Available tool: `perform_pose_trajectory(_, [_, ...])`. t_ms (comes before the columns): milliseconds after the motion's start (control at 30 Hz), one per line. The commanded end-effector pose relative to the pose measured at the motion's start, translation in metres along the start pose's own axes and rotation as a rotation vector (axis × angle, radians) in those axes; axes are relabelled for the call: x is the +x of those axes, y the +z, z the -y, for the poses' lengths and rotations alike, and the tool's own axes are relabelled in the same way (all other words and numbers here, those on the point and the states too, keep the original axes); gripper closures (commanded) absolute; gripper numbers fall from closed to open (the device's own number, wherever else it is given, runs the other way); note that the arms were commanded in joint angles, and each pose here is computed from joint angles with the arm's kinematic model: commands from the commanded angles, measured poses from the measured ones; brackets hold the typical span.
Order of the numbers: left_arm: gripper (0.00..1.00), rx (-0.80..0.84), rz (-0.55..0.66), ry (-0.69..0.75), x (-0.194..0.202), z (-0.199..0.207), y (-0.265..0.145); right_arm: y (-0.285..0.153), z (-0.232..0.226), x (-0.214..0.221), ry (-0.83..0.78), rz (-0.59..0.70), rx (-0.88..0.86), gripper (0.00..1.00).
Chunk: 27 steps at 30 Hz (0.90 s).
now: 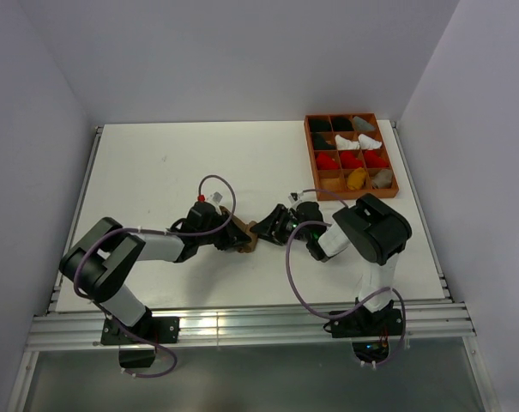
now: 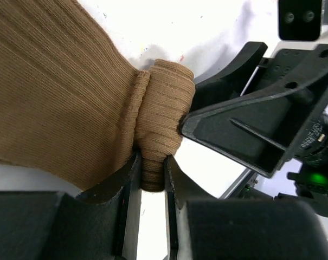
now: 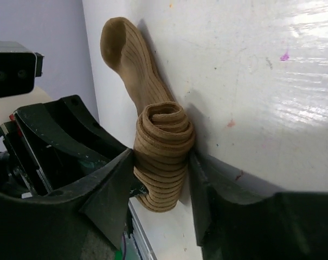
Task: Roll the socks
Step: Roll the sock at the center of the board.
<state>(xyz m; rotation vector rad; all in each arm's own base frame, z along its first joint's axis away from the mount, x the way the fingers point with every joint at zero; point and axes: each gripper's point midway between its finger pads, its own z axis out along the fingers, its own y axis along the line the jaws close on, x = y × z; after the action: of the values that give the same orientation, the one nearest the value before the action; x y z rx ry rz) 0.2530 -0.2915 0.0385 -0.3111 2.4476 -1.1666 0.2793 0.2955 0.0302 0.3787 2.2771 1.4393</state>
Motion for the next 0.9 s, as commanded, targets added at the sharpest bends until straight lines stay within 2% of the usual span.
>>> perform_pose_trajectory(0, [0.93, 0.016, -0.022, -0.012, 0.004, -0.002, 0.002, 0.004, -0.005, 0.0, -0.003, -0.006, -0.064, 0.51])
perform_pose_trajectory(100, [0.92, -0.003, -0.028, 0.005, 0.005, -0.006, 0.003, 0.003, -0.007, 0.002, 0.008, -0.009, -0.087, 0.71])
perform_pose_trajectory(133, [0.91, -0.009, -0.009, 0.018, 0.001, -0.005, 0.003, 0.002, -0.009, 0.001, -0.007, -0.005, -0.087, 0.82])
perform_pose_trajectory(233, [0.83, -0.055, 0.018, 0.056, -0.005, -0.01, -0.003, 0.0, -0.01, -0.005, -0.05, 0.008, -0.047, 1.0])
perform_pose_trajectory(367, [0.61, -0.128, 0.083, 0.12, -0.019, -0.016, -0.012, -0.001, 0.003, -0.008, -0.079, -0.016, 0.11, 1.0])
perform_pose_trajectory(433, [0.57, -0.16, 0.107, 0.142, -0.023, -0.015, -0.019, 0.0, -0.006, -0.016, -0.127, -0.009, 0.145, 1.0])
perform_pose_trajectory(467, [0.54, -0.188, 0.137, 0.169, -0.027, -0.017, -0.021, -0.004, 0.008, -0.014, -0.113, -0.018, 0.234, 1.0])
perform_pose_trajectory(567, [0.52, -0.237, 0.19, 0.233, -0.026, -0.009, -0.031, -0.008, 0.012, -0.018, -0.142, -0.039, 0.372, 1.0])
perform_pose_trajectory(600, [0.52, -0.273, 0.278, 0.261, -0.039, -0.006, -0.038, -0.008, 0.012, -0.018, -0.153, -0.051, 0.394, 1.0])
perform_pose_trajectory(667, [0.51, -0.302, 0.308, 0.344, -0.029, 0.002, -0.041, -0.008, 0.01, -0.018, -0.154, -0.075, 0.451, 1.0])
perform_pose_trajectory(700, [0.51, -0.326, 0.366, 0.372, -0.035, 0.008, -0.044, -0.008, 0.01, -0.018, -0.163, -0.083, 0.474, 1.0])
perform_pose_trajectory(867, [0.51, -0.357, 0.452, 0.545, -0.027, 0.034, -0.041, -0.004, 0.004, -0.018, -0.189, -0.125, 0.588, 1.0])
